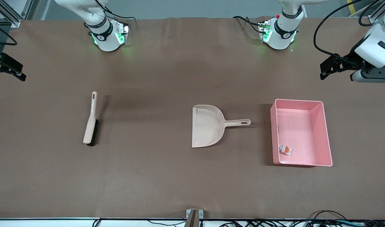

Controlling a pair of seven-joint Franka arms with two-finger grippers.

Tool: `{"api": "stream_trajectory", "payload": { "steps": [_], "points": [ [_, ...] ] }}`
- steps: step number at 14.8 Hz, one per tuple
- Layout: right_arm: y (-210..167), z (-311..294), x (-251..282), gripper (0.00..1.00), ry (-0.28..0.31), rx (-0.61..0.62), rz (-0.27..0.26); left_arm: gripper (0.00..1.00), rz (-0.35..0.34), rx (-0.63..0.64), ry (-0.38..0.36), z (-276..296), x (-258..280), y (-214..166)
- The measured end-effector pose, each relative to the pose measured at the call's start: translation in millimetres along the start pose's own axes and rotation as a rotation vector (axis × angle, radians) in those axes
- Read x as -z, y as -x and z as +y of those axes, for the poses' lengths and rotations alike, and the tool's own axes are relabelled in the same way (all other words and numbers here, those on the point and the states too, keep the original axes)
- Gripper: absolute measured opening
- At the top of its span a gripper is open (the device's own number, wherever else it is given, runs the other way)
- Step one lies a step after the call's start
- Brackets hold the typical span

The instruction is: Clean e-waste and dump in bin

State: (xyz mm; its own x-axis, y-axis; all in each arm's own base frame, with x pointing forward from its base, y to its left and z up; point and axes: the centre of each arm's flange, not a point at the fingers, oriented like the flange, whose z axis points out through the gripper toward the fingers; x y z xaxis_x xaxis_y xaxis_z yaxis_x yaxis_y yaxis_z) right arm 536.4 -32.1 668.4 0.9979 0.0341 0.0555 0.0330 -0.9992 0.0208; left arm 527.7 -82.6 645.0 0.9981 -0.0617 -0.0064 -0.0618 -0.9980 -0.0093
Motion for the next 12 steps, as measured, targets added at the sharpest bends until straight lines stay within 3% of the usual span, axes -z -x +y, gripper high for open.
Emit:
{"api": "stream_trajectory", "payload": {
  "steps": [4, 12],
  "points": [
    [0.5, 5.0, 0.1, 1.00, 0.001, -0.008, 0.000, 1.00, 0.002, 0.017, -0.004, -4.9, -8.0, 20.7],
    [0.2, 3.0, 0.1, 1.00, 0.002, 0.015, 0.000, 1.00, 0.011, 0.042, -0.002, -18.5, -8.2, 25.5]
  ]
}}
